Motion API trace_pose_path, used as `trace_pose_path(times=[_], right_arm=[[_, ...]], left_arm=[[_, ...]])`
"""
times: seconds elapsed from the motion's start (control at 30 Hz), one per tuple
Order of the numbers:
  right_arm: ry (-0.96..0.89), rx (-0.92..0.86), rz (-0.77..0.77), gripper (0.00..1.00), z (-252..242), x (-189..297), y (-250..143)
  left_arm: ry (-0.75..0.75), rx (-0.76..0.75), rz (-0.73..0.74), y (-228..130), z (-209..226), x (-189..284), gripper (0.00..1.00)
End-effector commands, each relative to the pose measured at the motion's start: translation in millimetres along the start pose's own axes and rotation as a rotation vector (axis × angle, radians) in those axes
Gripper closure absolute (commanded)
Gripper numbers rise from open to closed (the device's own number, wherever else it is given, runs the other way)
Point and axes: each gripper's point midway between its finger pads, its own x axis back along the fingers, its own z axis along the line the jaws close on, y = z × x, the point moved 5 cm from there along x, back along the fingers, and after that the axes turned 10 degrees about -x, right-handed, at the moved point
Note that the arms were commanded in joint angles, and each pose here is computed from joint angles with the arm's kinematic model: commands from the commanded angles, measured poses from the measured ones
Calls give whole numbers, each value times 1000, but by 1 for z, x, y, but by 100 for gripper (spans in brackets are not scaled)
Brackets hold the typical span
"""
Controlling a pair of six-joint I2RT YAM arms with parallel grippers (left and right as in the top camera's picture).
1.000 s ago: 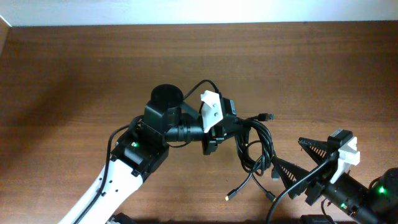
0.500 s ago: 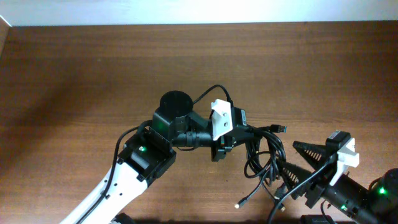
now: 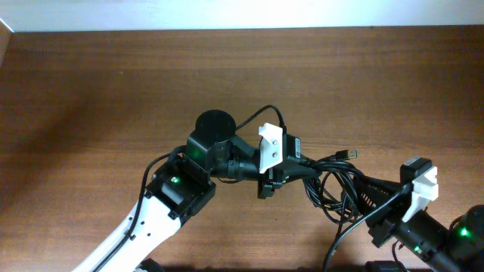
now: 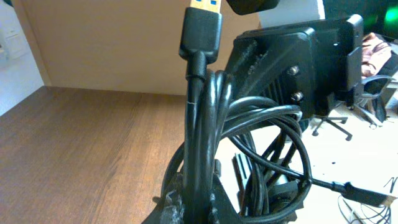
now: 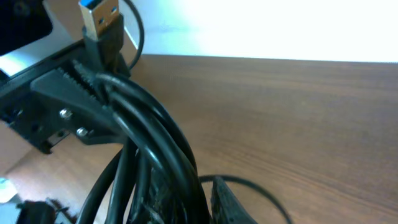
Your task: Untangle cables
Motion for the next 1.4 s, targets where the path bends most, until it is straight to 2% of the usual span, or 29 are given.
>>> trace_pose_path(times=[0.0,0.3,0.83,1.03,1.27,1.37], right_arm=[[-126,19,-70,84,-14,1,13],[-172,88,-213,91,-15,5,41],[-138,157,-329,90,-4,11,64],[-213,144,-354,71,-13,13,67],[-272,85,-258,41,-26,9,47],[-285,63,-216,34,-29,8,38]], left_arm=[[-150,-14,-56,18,-24,1,100],[-241,-13,-59,21,-49,-14,100],[-282,-8,-56,20,-59,-22,100],[-288,10,-43,14,-57,-28,100],[-183,10,-13,10,-44,-31,100],[-143,9,-2,9,-39,-31,100]])
